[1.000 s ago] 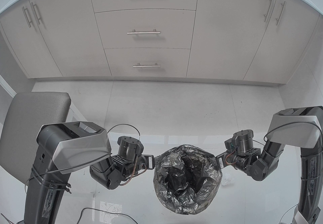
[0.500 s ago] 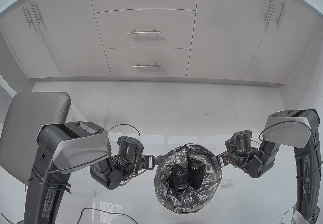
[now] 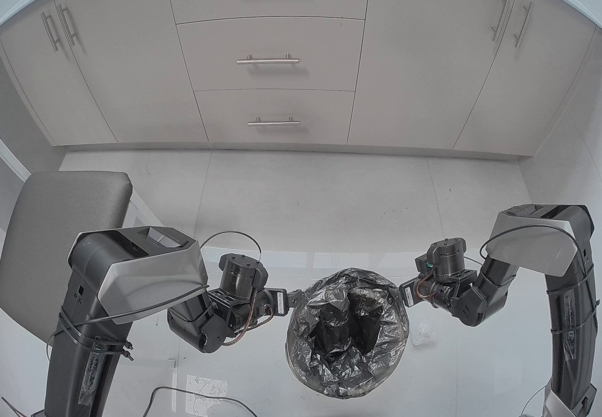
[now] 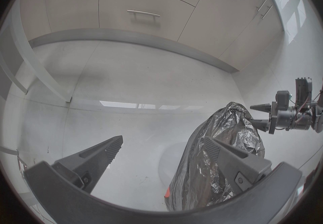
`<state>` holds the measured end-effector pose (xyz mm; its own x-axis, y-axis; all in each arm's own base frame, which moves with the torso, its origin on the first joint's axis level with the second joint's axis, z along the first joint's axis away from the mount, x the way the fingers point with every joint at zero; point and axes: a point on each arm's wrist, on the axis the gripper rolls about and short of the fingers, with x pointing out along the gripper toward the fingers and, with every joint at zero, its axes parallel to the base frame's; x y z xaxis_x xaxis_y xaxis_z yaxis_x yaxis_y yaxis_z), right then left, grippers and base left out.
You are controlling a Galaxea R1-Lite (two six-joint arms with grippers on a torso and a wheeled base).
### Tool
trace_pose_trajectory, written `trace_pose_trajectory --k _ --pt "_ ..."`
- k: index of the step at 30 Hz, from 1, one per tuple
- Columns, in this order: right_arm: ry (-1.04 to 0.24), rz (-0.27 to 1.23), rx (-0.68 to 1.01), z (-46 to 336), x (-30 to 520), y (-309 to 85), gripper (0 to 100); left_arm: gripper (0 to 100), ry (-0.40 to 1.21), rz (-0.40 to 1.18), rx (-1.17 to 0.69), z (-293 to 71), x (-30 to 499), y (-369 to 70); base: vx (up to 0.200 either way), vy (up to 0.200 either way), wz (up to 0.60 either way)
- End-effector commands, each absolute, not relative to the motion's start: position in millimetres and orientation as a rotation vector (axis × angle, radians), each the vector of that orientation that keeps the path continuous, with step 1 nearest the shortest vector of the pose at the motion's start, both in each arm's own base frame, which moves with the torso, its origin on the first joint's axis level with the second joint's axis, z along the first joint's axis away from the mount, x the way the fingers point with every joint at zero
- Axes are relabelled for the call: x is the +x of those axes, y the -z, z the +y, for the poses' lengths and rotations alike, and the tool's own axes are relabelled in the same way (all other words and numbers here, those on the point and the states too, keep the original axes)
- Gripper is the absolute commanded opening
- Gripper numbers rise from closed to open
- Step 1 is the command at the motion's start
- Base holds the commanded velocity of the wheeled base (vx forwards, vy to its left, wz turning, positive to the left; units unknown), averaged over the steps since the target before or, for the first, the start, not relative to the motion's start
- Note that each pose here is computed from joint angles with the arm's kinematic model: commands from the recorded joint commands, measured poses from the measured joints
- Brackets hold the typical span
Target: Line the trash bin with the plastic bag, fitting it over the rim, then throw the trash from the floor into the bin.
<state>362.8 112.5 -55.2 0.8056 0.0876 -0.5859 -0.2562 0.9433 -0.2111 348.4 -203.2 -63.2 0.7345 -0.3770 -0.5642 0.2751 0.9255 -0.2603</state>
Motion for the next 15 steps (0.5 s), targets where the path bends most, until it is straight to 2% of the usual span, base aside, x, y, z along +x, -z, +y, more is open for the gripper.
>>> trace_pose_trajectory --k 1,7,11,15 --pt "-0.171 0.520 -0.248 112 368 28 100 100 0.360 0.655 -0.164 -203 348 64 0.000 0.000 0.00" --pt "-0.255 0.463 -0.259 141 349 -2 100 100 0.362 0.656 -0.164 -203 348 64 0.000 0.000 0.00" --pt "-0.340 0.494 -0.285 166 333 8 100 100 0.361 0.656 -0.165 -203 348 64 0.000 0.000 0.00" --pt "-0.349 0.536 -0.292 167 334 30 100 100 0.361 0.656 -0.165 -203 348 64 0.000 0.000 0.00"
